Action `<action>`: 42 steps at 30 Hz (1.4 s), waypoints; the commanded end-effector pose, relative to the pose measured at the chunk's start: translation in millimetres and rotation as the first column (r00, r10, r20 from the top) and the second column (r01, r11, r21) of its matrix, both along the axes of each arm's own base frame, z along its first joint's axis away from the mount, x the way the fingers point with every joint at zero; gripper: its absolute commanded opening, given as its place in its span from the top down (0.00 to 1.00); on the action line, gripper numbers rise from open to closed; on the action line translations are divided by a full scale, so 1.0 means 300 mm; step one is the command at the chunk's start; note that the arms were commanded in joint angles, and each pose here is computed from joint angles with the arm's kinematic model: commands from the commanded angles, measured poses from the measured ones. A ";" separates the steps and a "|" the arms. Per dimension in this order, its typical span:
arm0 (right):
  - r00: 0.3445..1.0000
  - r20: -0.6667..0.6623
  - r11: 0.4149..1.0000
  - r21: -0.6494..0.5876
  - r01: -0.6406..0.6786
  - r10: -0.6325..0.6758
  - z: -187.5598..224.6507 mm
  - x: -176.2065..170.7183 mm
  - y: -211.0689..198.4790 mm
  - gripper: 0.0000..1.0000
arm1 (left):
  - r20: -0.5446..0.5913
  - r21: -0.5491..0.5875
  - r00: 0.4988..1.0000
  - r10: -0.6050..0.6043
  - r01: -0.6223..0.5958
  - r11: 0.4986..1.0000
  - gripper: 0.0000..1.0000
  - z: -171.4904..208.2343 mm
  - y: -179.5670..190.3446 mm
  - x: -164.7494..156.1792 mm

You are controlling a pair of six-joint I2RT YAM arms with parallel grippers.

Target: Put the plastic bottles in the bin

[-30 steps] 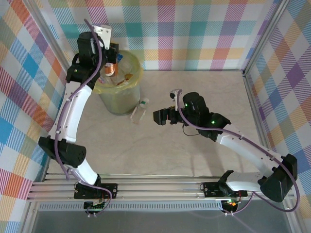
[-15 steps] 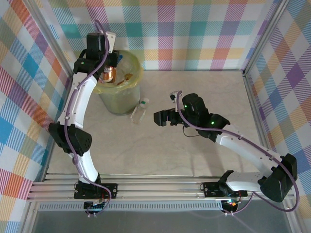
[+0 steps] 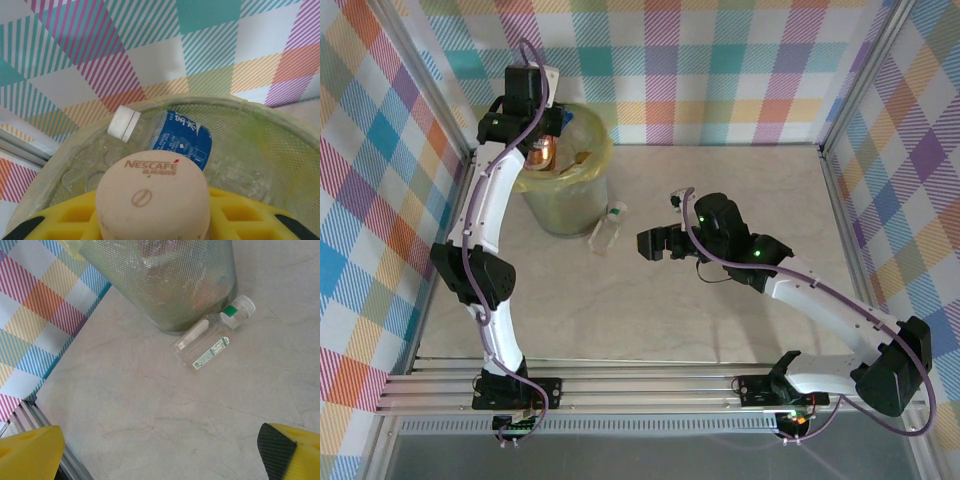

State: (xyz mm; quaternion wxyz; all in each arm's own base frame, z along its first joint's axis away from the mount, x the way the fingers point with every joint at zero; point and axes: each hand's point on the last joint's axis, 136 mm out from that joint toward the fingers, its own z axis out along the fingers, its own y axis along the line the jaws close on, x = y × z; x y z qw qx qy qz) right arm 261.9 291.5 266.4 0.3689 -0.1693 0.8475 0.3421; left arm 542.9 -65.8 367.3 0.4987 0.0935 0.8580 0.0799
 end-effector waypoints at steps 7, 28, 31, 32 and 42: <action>1.000 -0.009 1.000 0.004 0.000 0.000 -0.005 0.002 0.012 0.00 | -0.060 0.056 0.994 0.094 -0.091 0.994 0.23 -0.053 0.081 0.008; 0.998 -0.042 0.999 -0.016 0.037 -0.037 -0.033 0.001 -0.010 0.00 | -0.098 -0.085 0.984 0.149 -0.158 0.984 0.24 -0.028 0.100 -0.077; 0.998 -0.044 0.999 -0.017 0.042 -0.043 -0.035 -0.002 -0.017 0.00 | -0.138 -0.133 0.982 0.132 -0.150 0.980 0.23 -0.079 0.094 -0.068; 0.998 -0.043 0.999 -0.018 0.044 -0.045 -0.034 -0.002 -0.019 0.00 | -0.148 -0.153 0.982 0.119 -0.141 0.978 0.23 -0.094 0.086 -0.063; 0.998 -0.037 0.999 -0.014 0.052 -0.053 -0.028 0.000 -0.022 0.00 | -0.148 -0.298 0.988 -0.039 -0.007 0.955 0.30 -0.112 -0.027 -0.029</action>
